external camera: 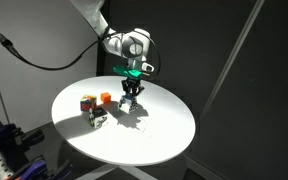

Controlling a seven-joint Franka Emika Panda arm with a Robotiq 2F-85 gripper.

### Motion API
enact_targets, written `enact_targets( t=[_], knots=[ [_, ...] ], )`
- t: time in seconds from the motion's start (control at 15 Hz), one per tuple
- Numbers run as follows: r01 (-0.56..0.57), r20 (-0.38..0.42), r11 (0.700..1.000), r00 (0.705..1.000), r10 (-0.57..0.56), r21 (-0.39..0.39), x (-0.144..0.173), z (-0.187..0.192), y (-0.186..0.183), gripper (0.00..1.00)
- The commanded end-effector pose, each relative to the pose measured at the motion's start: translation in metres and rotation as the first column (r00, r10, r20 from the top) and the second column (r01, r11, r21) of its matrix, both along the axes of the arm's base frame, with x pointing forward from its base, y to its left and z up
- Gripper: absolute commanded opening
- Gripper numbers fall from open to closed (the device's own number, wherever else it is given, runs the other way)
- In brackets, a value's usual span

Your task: Pick up the block with the number four on it and put it on the block to the bottom far left

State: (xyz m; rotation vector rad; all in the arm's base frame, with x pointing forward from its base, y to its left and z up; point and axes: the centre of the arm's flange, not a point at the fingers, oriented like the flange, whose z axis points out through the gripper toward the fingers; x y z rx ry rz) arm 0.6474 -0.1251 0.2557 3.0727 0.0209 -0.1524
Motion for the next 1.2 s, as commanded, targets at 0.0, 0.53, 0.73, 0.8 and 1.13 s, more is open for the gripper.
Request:
enact_targets(
  t=[0.0,0.53,0.73,0.8,1.13],
  knots=[
    [-0.126,0.002,0.992,0.992,0.126,0.012,-0.032,0.017,0.017,0.08],
    [-0.162,-0.003,0.986,0.987,0.162,0.037,-0.031,0.009,0.037,0.26],
    [-0.159,-0.007,0.987,0.987,0.160,0.038,-0.031,0.007,0.035,0.26],
    [-0.160,-0.007,0.986,0.987,0.160,0.038,-0.031,0.007,0.035,0.26],
    [-0.160,-0.007,0.986,0.987,0.160,0.038,-0.031,0.007,0.035,0.26]
  ],
)
